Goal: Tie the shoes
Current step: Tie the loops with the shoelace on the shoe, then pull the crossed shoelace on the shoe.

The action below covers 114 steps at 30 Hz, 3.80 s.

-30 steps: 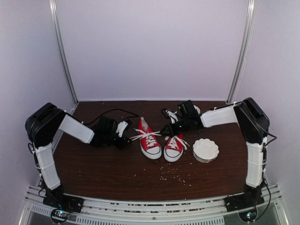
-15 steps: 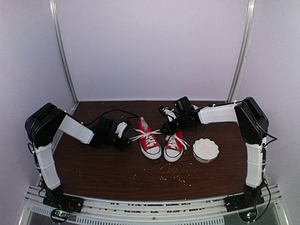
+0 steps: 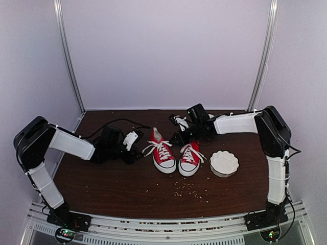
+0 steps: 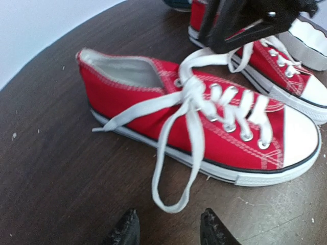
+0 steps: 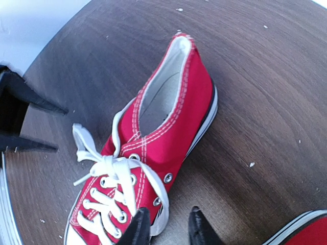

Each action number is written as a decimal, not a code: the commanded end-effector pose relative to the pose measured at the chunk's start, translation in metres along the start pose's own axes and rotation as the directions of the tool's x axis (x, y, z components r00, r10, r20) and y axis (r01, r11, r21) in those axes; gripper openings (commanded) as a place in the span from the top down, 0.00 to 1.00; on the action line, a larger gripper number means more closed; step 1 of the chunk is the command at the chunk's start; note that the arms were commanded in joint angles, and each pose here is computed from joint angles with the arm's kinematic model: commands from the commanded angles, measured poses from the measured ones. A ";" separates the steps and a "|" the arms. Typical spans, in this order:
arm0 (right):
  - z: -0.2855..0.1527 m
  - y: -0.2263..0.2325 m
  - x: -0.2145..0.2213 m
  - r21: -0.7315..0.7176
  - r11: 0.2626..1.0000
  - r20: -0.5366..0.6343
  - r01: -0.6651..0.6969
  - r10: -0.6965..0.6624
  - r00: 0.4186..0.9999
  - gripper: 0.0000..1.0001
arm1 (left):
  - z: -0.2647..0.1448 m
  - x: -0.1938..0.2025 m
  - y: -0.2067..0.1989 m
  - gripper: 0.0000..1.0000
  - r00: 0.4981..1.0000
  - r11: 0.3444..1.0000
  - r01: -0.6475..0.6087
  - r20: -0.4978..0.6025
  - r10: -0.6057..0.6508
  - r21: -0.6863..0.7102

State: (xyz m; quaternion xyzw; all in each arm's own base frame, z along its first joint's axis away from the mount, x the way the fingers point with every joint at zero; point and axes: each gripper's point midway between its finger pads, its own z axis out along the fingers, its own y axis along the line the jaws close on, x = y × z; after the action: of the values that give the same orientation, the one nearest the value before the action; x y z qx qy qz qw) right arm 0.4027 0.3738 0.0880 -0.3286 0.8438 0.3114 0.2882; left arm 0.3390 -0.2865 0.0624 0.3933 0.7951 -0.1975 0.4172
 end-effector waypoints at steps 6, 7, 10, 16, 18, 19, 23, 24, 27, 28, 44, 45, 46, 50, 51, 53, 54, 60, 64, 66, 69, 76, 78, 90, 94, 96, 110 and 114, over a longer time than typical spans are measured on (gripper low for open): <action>-0.022 -0.003 -0.015 0.007 1.000 0.080 -0.002 0.001 0.997 0.66 | -0.004 -0.048 -0.050 0.65 0.961 0.967 -0.254 0.123 0.248 0.032; -0.021 -0.004 -0.015 0.009 1.000 0.080 -0.003 0.002 0.997 0.65 | 0.001 -0.050 -0.049 0.65 0.961 0.967 -0.254 0.119 0.248 0.032; -0.021 -0.005 -0.012 0.003 1.000 0.075 -0.007 0.007 0.997 0.64 | 0.015 -0.050 -0.046 0.61 0.960 0.962 -0.272 0.071 0.271 0.009; -0.022 -0.006 -0.011 -0.003 1.000 0.078 -0.011 0.011 0.997 0.59 | 0.027 -0.059 -0.042 0.59 0.953 0.955 -0.297 0.065 0.296 0.003; -0.022 -0.008 -0.011 -0.004 1.000 0.080 -0.014 0.014 0.997 0.59 | 0.029 -0.060 -0.043 0.60 0.951 0.953 -0.304 0.058 0.303 0.010; -0.022 -0.009 -0.011 -0.006 1.000 0.080 -0.016 0.016 0.997 0.58 | 0.029 -0.060 -0.044 0.60 0.950 0.952 -0.307 0.061 0.305 0.013; -0.022 -0.009 -0.012 -0.024 0.999 0.088 -0.024 0.026 0.996 0.58 | 0.029 -0.060 -0.057 0.60 0.936 0.937 -0.347 0.081 0.342 0.051; -0.022 -0.010 -0.012 -0.027 0.999 0.089 -0.026 0.028 0.996 0.58 | 0.029 -0.061 -0.060 0.60 0.929 0.929 -0.367 0.084 0.362 0.053; -0.022 -0.010 -0.012 -0.032 0.999 0.089 -0.029 0.031 0.996 0.59 | 0.028 -0.065 -0.068 0.60 0.902 0.904 -0.426 0.100 0.420 0.043; -0.022 -0.011 -0.012 -0.033 0.999 0.088 -0.030 0.033 0.996 0.59 | 0.027 -0.067 -0.068 0.60 0.895 0.898 -0.439 0.104 0.434 0.035; -0.020 -0.005 -0.011 -0.087 0.996 0.081 -0.035 0.042 0.996 0.60 | 0.045 -0.067 -0.055 0.66 0.850 0.851 -0.526 0.035 0.526 -0.007; -0.020 -0.005 -0.011 -0.087 0.996 0.081 -0.035 0.042 0.996 0.60 | 0.045 -0.065 -0.057 0.65 0.850 0.850 -0.526 0.034 0.526 0.005; -0.019 -0.005 -0.010 -0.087 0.996 0.077 -0.037 0.044 0.996 0.60 | 0.046 -0.061 -0.060 0.65 0.849 0.848 -0.529 0.031 0.528 0.024; -0.020 -0.005 -0.011 -0.091 0.995 0.078 -0.036 0.043 0.996 0.60 | 0.050 -0.053 -0.058 0.63 0.843 0.843 -0.537 0.003 0.537 0.034; -0.020 -0.005 -0.011 -0.092 0.995 0.080 -0.035 0.043 0.996 0.60 | 0.051 -0.055 -0.055 0.63 0.843 0.843 -0.538 -0.005 0.538 0.017; -0.020 -0.004 -0.010 -0.095 0.995 0.077 -0.036 0.044 0.996 0.60 | 0.051 -0.059 -0.048 0.66 0.844 0.844 -0.536 -0.011 0.536 -0.025; -0.020 -0.004 -0.009 -0.098 0.994 0.074 -0.037 0.045 0.996 0.60 | 0.051 -0.060 -0.046 0.68 0.847 0.846 -0.532 -0.012 0.531 -0.037; -0.020 -0.001 -0.010 -0.113 0.993 0.075 -0.033 0.042 0.996 0.61 | 0.052 -0.068 -0.043 0.69 0.856 0.854 -0.515 0.003 0.517 -0.079; -0.019 0.001 -0.010 -0.129 0.991 0.073 -0.033 0.043 0.996 0.62 | 0.054 -0.068 -0.042 0.70 0.857 0.854 -0.513 0.001 0.515 -0.085; -0.019 0.001 -0.010 -0.130 0.991 0.071 -0.034 0.043 0.997 0.62 | 0.055 -0.068 -0.044 0.72 0.857 0.855 -0.513 0.005 0.515 -0.079; -0.018 0.002 -0.009 -0.133 0.990 0.069 -0.035 0.044 0.997 0.62 | 0.055 -0.068 -0.047 0.79 0.856 0.855 -0.515 0.014 0.517 -0.065; -0.019 0.001 -0.010 -0.131 0.991 0.071 -0.038 0.048 0.996 0.62 | 0.056 -0.063 -0.054 1.00 0.865 0.866 -0.500 0.028 0.501 -0.025; -0.020 0.002 -0.015 -0.146 0.988 0.095 -0.043 0.057 0.994 0.62 | 0.050 -0.062 -0.055 1.00 0.871 0.872 -0.490 0.036 0.490 -0.023; -0.009 0.020 -0.039 -0.261 0.959 0.208 -0.107 0.165 0.964 0.59 | 0.030 -0.036 -0.062 1.00 0.906 0.906 -0.423 0.002 0.423 0.023; -0.002 0.016 -0.041 -0.258 0.957 0.221 -0.129 0.189 0.957 0.57 | 0.028 -0.031 -0.063 1.00 0.912 0.911 -0.411 -0.004 0.411 0.028; 0.000 0.014 -0.043 -0.251 0.958 0.228 -0.136 0.195 0.954 0.57 | 0.028 -0.033 -0.062 1.00 0.910 0.910 -0.414 0.001 0.414 0.018; 0.002 0.011 -0.039 -0.234 0.962 0.221 -0.138 0.191 0.956 0.57 | 0.048 -0.061 -0.059 0.77 0.919 0.920 -0.393 0.019 0.393 0.002; 0.002 0.009 -0.038 -0.222 0.966 0.218 -0.136 0.185 0.958 0.58 | 0.057 -0.055 -0.053 0.80 0.928 0.928 -0.372 -0.040 0.371 -0.010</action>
State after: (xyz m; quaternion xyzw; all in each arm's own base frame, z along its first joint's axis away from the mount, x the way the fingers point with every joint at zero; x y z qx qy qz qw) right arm 0.4146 0.3931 0.1105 -0.2453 0.7935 0.4631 0.3094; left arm 0.3391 -0.3765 0.0812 0.5473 0.6966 -0.1053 0.4518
